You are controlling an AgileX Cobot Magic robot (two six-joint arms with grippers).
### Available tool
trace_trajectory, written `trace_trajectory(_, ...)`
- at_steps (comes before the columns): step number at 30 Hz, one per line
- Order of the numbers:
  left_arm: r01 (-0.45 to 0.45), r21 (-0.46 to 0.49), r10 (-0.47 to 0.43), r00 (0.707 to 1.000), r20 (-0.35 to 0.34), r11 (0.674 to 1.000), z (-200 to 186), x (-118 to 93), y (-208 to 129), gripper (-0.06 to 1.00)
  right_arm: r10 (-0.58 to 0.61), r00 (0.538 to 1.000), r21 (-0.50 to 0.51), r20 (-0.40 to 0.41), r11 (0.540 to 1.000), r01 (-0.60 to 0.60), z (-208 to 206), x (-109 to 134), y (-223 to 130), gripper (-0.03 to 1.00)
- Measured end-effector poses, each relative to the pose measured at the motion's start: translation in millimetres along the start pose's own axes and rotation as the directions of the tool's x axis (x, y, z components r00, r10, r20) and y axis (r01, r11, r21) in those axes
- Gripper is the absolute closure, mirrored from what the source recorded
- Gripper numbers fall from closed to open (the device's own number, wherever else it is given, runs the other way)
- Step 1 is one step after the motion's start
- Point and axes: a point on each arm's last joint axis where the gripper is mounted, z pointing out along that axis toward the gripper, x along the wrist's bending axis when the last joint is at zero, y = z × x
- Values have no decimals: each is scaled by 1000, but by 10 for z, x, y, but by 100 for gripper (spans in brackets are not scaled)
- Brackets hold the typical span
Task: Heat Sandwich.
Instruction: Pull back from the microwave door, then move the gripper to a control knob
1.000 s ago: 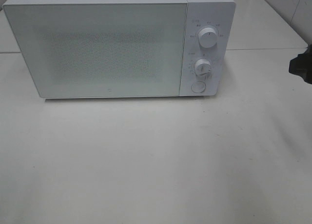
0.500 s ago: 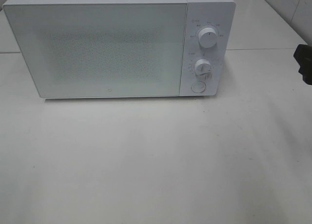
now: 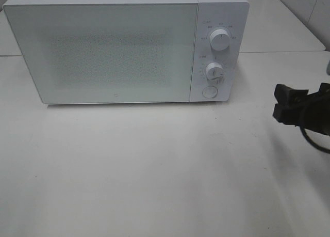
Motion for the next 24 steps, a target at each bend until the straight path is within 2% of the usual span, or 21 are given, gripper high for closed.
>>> trace_trajectory(1,0,0,0,1000,0,1000,0,0,0,-5,-43,999,1,6,999,43,13,75,-46,21)
trace_trajectory(8,0,0,0,1000,0,1000,0,0,0,-5,-79,996,-22,50,997,80,18,232,-143,21)
trace_trajectory(14,0,0,0,1000,0,1000,0,0,0,-5,-97,995,16,36,995,96,35,396,-251,21)
trace_trajectory(20,0,-1,0,1000,0,1000,-1,0,-1,-5,-101,995,-2,-11,995,101,116,684,-231,21)
trace_trajectory(24,0,-1,0,1000,0,1000,-1,0,-1,-5,-107,994,-7,-5,994,107,135,755,-222,21)
